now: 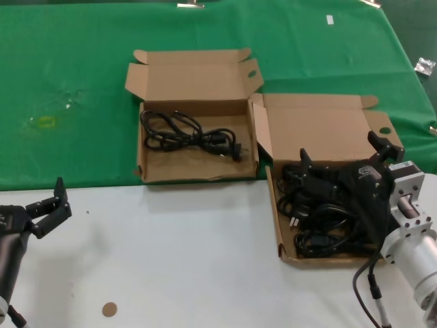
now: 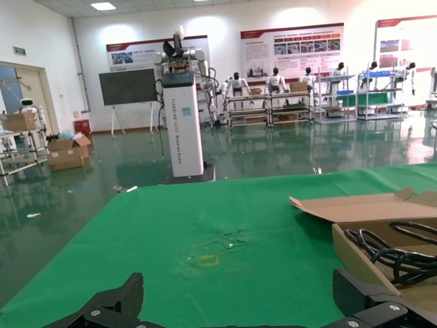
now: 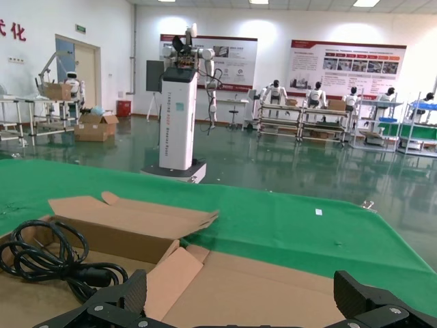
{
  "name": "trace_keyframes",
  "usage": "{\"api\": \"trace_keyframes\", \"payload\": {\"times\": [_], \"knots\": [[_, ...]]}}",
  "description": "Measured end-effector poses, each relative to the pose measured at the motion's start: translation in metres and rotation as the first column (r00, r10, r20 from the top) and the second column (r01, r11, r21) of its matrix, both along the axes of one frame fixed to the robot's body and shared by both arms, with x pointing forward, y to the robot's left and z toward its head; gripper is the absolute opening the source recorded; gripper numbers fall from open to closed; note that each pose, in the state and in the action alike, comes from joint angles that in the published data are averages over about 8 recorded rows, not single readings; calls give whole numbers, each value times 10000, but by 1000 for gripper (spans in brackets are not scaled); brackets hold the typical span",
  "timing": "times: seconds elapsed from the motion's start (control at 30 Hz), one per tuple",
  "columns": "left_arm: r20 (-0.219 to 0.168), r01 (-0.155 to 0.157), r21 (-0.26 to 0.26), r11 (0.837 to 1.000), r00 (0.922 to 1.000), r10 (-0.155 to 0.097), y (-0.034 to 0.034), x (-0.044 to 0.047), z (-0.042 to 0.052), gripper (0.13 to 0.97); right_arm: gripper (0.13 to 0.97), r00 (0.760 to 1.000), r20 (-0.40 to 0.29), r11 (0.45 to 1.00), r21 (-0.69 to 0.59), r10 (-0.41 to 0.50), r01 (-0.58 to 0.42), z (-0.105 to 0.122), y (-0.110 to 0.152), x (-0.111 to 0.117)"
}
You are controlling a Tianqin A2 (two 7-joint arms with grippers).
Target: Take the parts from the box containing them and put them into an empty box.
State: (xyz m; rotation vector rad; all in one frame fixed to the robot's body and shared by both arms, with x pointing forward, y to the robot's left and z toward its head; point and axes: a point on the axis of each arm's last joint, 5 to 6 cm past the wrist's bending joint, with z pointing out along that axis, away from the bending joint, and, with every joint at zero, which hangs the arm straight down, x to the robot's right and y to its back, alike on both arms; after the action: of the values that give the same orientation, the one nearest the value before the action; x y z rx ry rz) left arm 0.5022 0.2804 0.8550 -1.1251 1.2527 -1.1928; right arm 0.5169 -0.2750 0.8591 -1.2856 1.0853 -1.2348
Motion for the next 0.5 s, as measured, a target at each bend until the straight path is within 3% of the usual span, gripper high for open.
{"api": "trace_keyframes", "payload": {"times": [0.5], "knots": [[0, 0, 0, 10000, 10000, 0, 0, 0, 0, 966, 966, 10000, 0, 10000, 0, 0, 0, 0, 0, 0]]}}
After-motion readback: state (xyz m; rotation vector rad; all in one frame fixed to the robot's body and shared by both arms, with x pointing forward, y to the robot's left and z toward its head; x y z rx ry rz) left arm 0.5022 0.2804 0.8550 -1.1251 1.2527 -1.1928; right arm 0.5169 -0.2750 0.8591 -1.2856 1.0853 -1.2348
